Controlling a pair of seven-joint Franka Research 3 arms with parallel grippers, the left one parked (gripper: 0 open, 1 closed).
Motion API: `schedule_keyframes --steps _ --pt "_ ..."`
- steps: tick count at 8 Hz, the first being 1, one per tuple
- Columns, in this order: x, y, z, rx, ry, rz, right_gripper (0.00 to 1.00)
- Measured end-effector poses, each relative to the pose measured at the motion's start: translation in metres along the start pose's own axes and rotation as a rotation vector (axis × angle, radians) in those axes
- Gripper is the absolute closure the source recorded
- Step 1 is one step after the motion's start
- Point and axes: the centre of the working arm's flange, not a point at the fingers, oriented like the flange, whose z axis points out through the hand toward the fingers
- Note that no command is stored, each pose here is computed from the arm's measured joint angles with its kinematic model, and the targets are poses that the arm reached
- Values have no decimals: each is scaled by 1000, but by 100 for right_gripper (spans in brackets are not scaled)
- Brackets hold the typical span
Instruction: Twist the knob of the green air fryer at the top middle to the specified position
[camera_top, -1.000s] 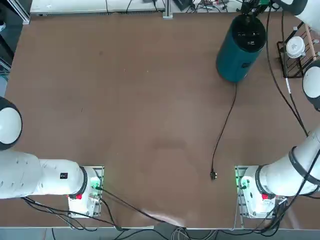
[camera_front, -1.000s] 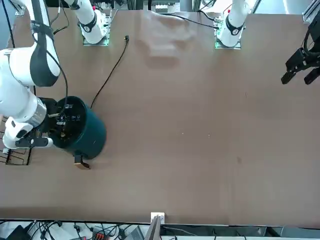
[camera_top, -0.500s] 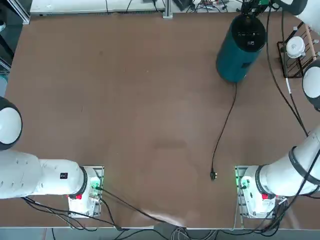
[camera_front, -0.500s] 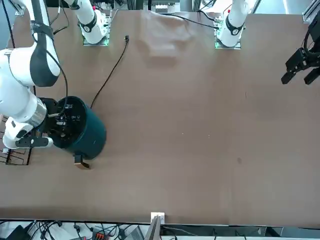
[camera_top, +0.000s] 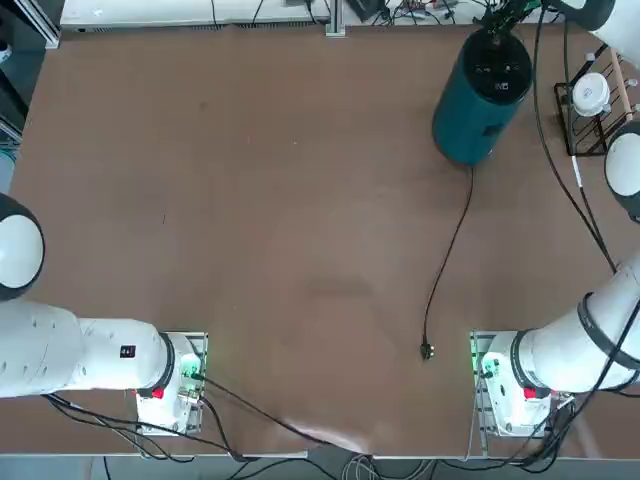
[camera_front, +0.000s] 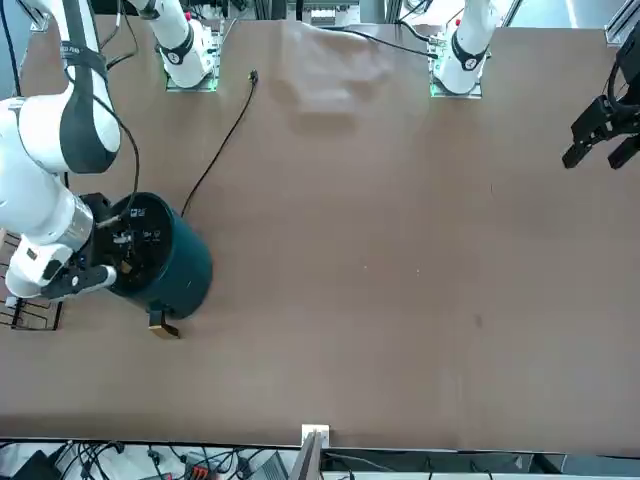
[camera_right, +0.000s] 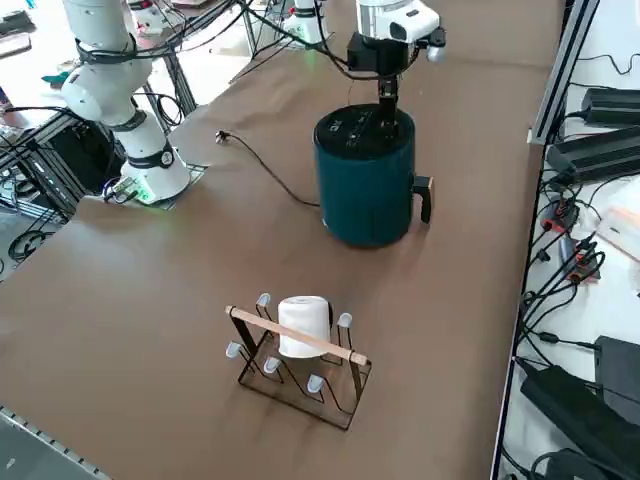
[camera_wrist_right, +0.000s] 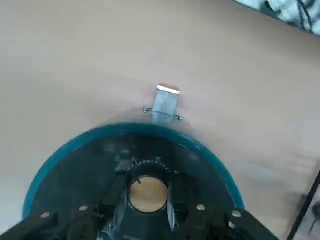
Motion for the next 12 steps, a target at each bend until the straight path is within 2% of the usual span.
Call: schedule_keyframes --steps 4,7,9,12 --pt "0 1 1 3 1 -386 53" --pt "0 1 1 3 0 -578 53" --pt "0 1 1 2 1 -664 53" --pt "0 1 1 3 1 -679 52"
